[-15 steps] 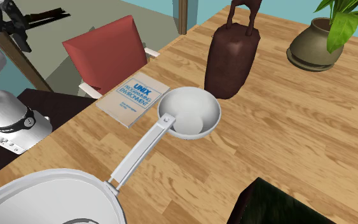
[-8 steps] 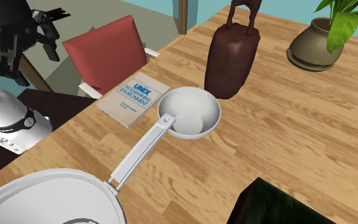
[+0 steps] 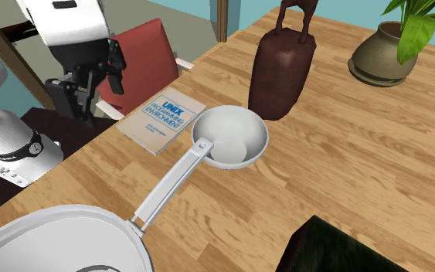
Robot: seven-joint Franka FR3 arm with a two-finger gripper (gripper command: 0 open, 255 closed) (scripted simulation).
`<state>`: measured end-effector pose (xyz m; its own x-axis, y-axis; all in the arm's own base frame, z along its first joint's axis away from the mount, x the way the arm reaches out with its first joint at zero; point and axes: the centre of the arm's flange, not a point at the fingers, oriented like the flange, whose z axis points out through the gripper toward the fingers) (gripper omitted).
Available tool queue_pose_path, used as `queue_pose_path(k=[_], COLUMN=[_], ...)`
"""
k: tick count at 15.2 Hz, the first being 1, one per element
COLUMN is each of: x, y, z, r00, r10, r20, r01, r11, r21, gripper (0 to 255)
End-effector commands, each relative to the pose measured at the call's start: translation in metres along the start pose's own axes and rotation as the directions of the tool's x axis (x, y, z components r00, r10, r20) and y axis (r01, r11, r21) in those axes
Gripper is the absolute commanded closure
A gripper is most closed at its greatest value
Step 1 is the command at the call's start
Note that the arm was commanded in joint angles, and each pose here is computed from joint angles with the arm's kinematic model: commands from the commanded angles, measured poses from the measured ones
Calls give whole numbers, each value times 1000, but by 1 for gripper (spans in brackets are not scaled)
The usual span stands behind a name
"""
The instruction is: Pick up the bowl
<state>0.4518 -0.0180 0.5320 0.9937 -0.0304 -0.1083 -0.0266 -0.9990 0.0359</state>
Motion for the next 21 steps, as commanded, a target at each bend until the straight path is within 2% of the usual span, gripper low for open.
queue_pose_path(k=[1,17,21], x=[28,238,243], y=[-2,-6,-6], z=[6,52,68], r00=[1000,1000,1000], r10=[1,13,13], r20=[2,24,25], r01=[-1,-13,-13], r11=[1000,1000,1000], r21=[2,19,19], gripper=[0,0,0])
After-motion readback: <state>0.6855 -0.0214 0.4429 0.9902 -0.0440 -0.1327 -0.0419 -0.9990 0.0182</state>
